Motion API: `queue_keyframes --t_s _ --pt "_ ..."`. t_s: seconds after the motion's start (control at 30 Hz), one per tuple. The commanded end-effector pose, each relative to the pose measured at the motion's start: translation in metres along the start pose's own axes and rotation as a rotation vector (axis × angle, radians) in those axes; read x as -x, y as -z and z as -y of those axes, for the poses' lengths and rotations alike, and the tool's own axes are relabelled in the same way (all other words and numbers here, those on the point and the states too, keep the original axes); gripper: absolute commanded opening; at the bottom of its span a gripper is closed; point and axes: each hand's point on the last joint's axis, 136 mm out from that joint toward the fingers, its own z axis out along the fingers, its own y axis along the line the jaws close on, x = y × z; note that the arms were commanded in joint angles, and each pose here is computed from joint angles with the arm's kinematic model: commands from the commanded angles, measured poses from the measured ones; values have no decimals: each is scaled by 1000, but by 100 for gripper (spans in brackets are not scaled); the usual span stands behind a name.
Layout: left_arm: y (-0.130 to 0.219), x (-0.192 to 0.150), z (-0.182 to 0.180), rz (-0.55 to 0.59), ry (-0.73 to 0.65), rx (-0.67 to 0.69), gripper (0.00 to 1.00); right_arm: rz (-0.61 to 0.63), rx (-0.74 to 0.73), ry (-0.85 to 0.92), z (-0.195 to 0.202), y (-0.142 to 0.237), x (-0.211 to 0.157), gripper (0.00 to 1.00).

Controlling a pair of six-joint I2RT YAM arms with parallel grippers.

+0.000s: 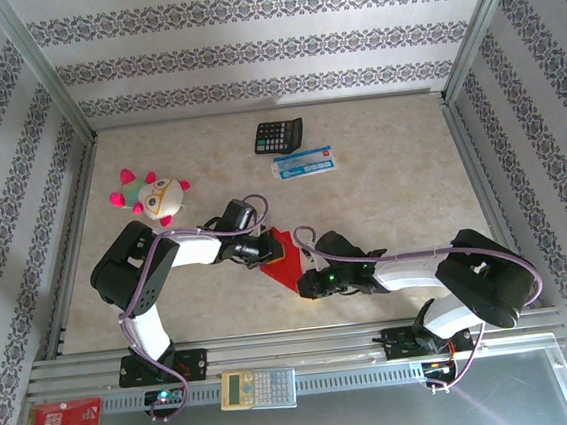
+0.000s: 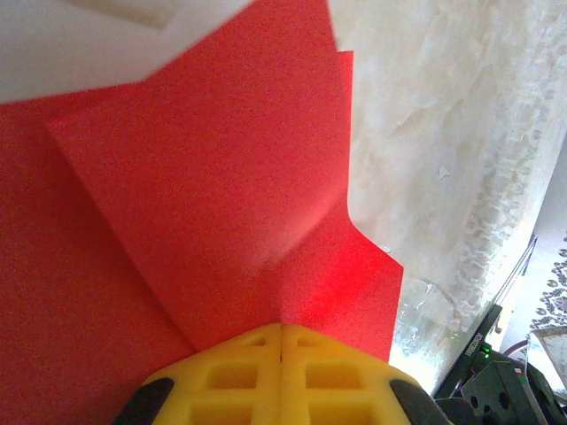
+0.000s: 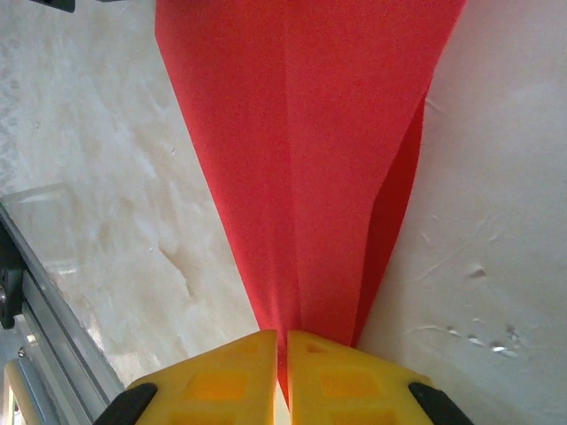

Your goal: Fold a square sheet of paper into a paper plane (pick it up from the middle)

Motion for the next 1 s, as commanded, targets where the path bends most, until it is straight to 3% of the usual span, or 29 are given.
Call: queue_keyframes --t_s 0.0,0.7,0.83,0.97 --pt "0 -16 -46 -28 77 140 5 -49 -70 -45 24 -2 -21 13" --pt "-2 -19 -60 -36 86 189 5 -129 -118 -60 33 8 -71 12" --pt "-2 -19 -62 -37 87 192 5 -99 -95 -37 19 17 -58 11" --pt "-2 -20 -62 -38 90 192 5 -11 -8 -40 -8 30 -21 11"
